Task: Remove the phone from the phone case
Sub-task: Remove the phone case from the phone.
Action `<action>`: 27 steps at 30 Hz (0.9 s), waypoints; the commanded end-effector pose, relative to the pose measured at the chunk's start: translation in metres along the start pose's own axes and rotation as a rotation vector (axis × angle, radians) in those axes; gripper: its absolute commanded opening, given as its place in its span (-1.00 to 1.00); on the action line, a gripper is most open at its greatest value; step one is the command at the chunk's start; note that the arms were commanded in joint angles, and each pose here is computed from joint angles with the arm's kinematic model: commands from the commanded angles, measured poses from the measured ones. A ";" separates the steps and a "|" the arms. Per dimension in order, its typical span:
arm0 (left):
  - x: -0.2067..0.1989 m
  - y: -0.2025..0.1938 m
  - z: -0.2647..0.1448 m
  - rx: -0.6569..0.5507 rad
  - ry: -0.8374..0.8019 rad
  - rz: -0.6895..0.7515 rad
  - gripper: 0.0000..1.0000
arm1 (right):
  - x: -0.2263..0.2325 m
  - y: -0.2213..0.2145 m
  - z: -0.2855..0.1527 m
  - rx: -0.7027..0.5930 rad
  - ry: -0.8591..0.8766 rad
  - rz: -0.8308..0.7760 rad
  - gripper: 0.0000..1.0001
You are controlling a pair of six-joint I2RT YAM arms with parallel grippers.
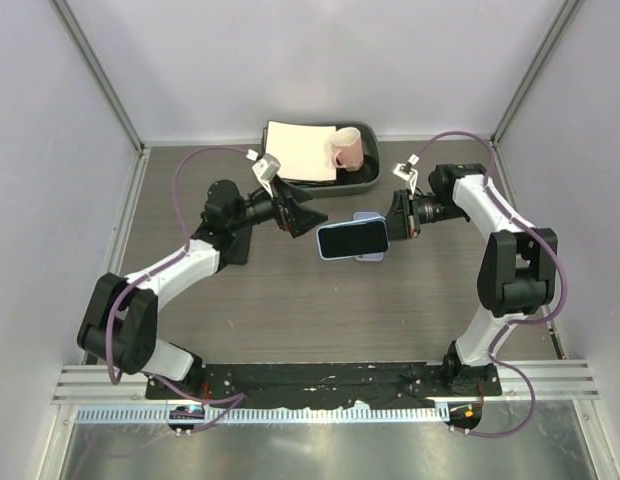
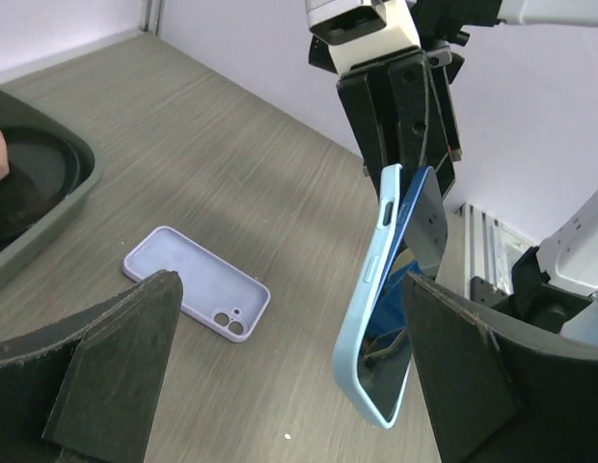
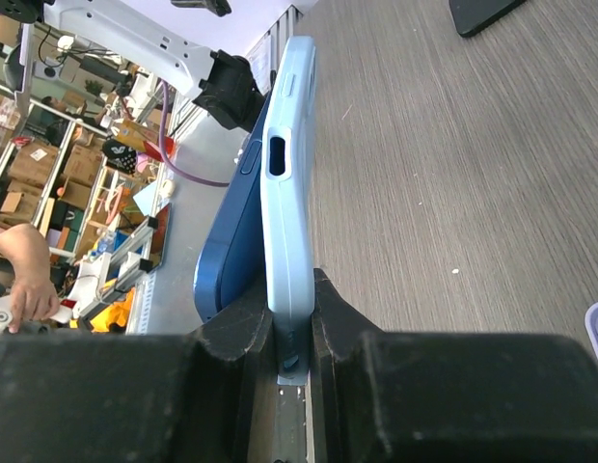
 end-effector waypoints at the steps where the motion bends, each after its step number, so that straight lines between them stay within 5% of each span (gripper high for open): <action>1: -0.009 0.009 -0.007 0.095 -0.017 0.128 0.99 | 0.054 0.007 -0.001 -0.071 0.070 0.059 -0.98; 12: -0.045 0.035 -0.018 0.214 -0.173 0.389 1.00 | 0.078 -0.004 -0.003 -0.075 0.062 -0.006 -0.98; 27: -0.046 0.004 0.051 0.527 -0.084 0.763 1.00 | 0.029 -0.008 -0.027 -0.160 -0.003 0.089 -0.97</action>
Point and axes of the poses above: each gripper's point midway between its finger pads, its own z axis out along the fingers, its own x axis along the line the jaws close on, y = z × x, the point moved 2 cm from there along -z, back along the fingers, and after that the axes turned 3 degrees about z, right-handed, at the moved point
